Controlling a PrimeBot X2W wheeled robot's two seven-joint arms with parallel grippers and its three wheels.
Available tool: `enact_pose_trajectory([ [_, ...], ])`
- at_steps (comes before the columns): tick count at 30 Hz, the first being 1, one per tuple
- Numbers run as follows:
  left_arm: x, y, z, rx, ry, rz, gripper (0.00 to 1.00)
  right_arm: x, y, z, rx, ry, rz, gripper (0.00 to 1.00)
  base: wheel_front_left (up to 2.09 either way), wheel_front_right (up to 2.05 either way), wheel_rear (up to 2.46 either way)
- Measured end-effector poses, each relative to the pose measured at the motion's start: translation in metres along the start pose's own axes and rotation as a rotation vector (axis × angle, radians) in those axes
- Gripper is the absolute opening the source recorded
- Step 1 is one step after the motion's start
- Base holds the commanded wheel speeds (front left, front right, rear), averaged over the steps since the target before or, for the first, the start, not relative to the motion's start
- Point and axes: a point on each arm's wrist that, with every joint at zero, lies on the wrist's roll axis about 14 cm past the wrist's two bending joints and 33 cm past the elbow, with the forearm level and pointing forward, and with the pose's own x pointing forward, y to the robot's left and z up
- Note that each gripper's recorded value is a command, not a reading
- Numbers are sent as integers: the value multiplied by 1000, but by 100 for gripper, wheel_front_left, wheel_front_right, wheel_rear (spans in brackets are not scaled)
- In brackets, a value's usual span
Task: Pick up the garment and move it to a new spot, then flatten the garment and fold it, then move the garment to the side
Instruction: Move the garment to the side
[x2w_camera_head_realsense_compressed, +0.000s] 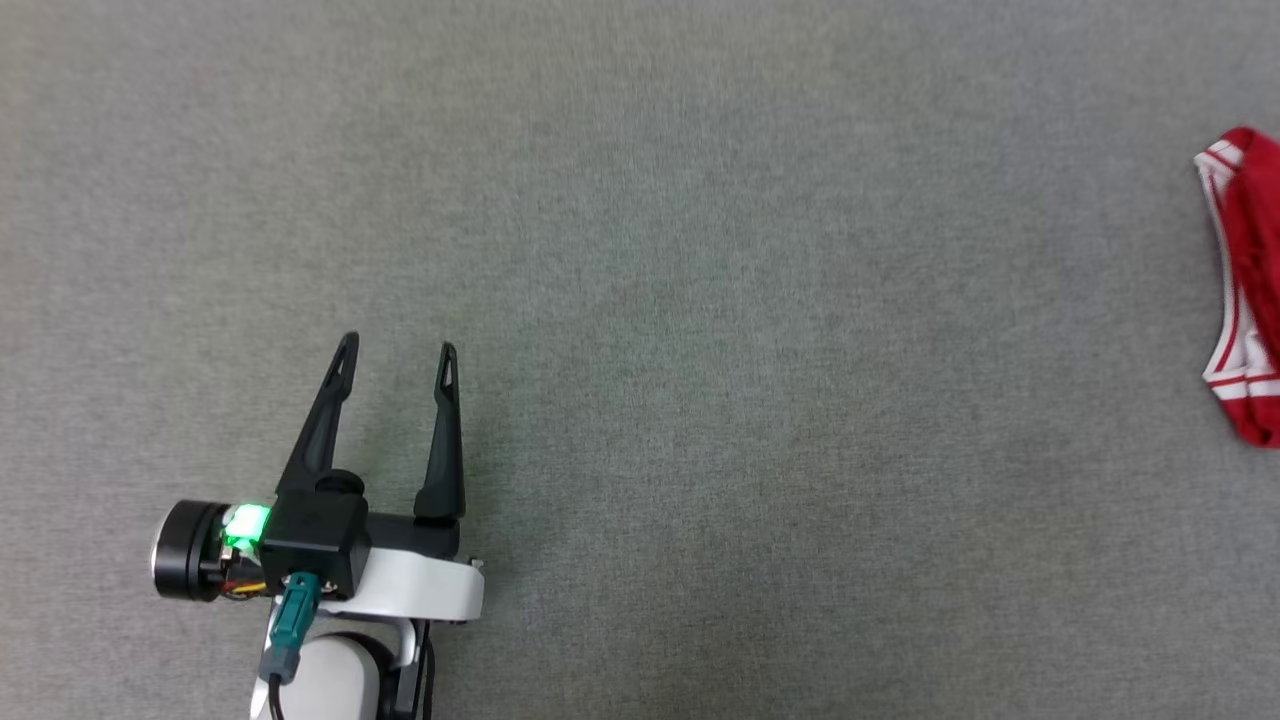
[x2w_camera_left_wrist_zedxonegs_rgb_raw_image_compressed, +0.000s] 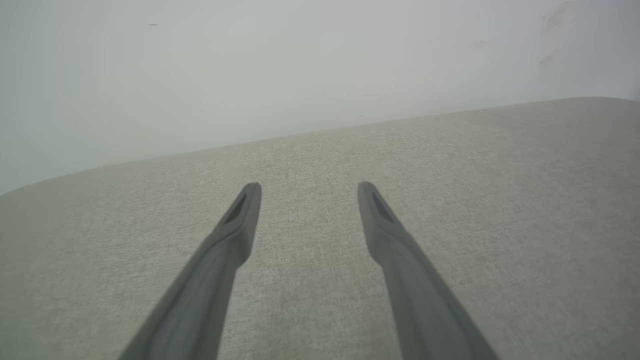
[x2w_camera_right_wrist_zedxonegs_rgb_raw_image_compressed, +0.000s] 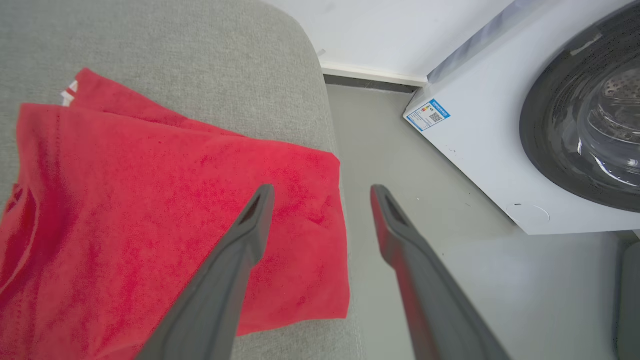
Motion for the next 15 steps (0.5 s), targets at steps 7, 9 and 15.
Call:
enact_pose_trajectory([
  [7,-25,6,23,7,-31,33,100,-39,-12,52,45,-308,-36,100,0,0,0],
  [9,-34,9,28,6,-34,48,100,-52,-5,67,39,-405,-30,100,0,0,0],
  [15,-58,17,39,11,-47,79,100,-100,25,115,80,-723,15,100,0,0,0],
])
